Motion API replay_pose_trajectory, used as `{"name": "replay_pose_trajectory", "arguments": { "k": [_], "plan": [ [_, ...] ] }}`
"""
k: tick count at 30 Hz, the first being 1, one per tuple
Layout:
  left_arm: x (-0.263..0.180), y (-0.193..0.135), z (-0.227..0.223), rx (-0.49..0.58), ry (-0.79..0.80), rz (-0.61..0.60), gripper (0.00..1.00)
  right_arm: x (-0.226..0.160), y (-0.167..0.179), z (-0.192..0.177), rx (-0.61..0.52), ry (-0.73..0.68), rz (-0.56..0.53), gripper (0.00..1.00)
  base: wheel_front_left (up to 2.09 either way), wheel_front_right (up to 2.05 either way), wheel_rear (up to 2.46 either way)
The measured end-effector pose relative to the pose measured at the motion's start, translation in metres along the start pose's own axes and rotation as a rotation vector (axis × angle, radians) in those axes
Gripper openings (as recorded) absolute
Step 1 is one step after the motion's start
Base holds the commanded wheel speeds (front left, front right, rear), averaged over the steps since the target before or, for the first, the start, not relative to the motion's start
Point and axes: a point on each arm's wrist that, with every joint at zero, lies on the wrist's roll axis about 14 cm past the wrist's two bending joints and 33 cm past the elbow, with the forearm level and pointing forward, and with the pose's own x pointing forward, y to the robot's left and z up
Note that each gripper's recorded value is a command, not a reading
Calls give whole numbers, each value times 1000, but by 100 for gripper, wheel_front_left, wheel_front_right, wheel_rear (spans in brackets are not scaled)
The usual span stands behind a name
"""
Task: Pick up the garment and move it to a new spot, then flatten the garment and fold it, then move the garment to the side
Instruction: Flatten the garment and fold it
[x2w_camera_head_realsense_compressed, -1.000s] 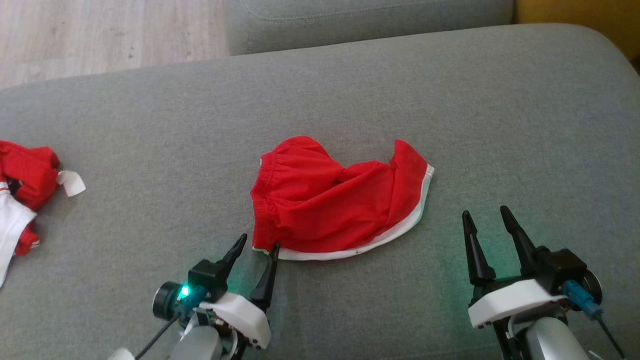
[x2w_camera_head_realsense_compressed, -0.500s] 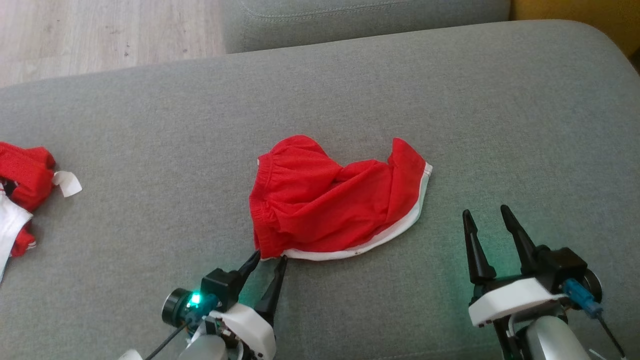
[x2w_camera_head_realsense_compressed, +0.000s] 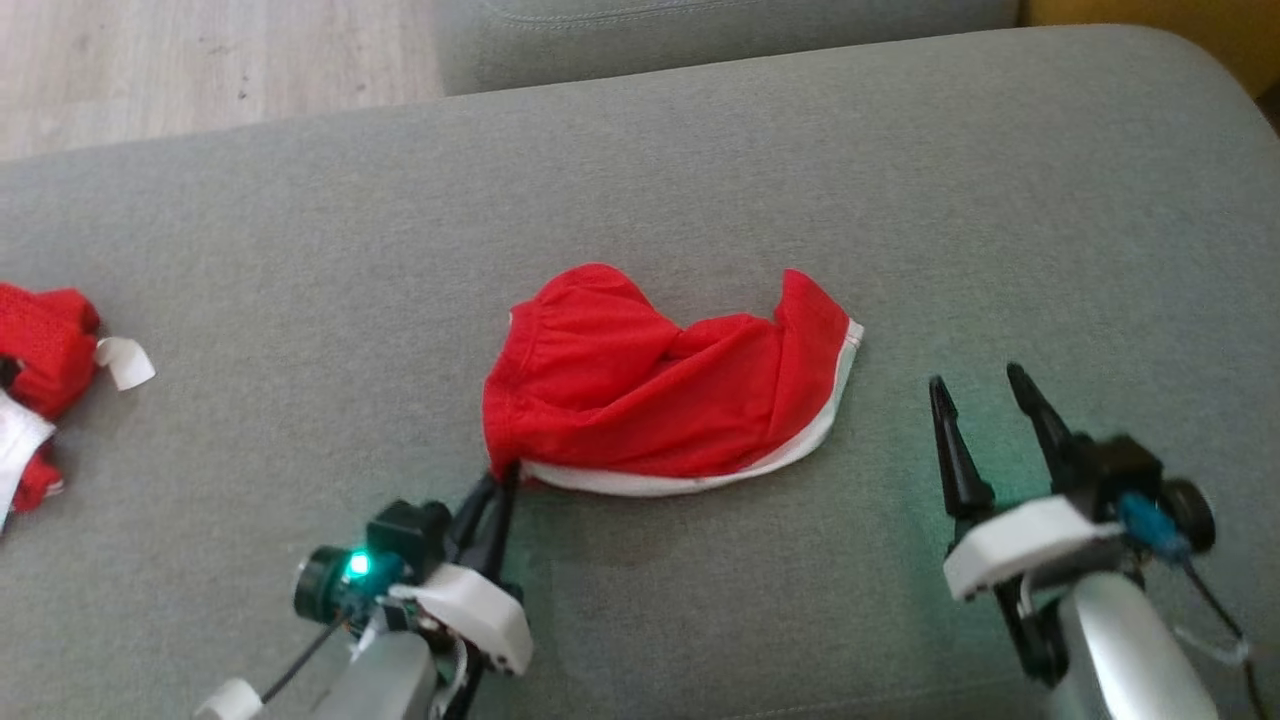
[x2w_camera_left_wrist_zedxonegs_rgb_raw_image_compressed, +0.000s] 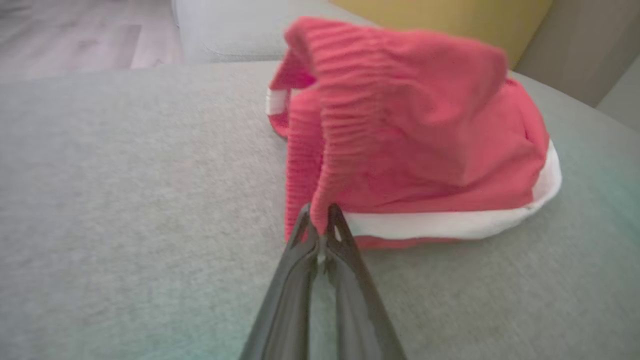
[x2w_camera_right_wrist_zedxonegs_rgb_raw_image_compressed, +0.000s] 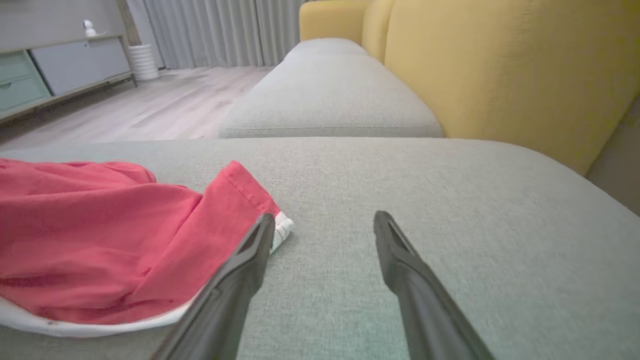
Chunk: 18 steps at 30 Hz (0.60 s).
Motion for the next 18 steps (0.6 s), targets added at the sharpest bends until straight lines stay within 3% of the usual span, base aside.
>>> {"name": "replay_pose_trajectory", "arguments": {
  "k": [9, 18],
  "plan": [
    [-12, 50, 29, -27, -102, 162, 0, 20, 14, -32, -123, 179, 112, 100, 0, 0, 0],
    [-22, 55, 25, -30, -105, 179, 0, 15, 64, -63, -109, 288, 288, 100, 0, 0, 0]
  ]
}}
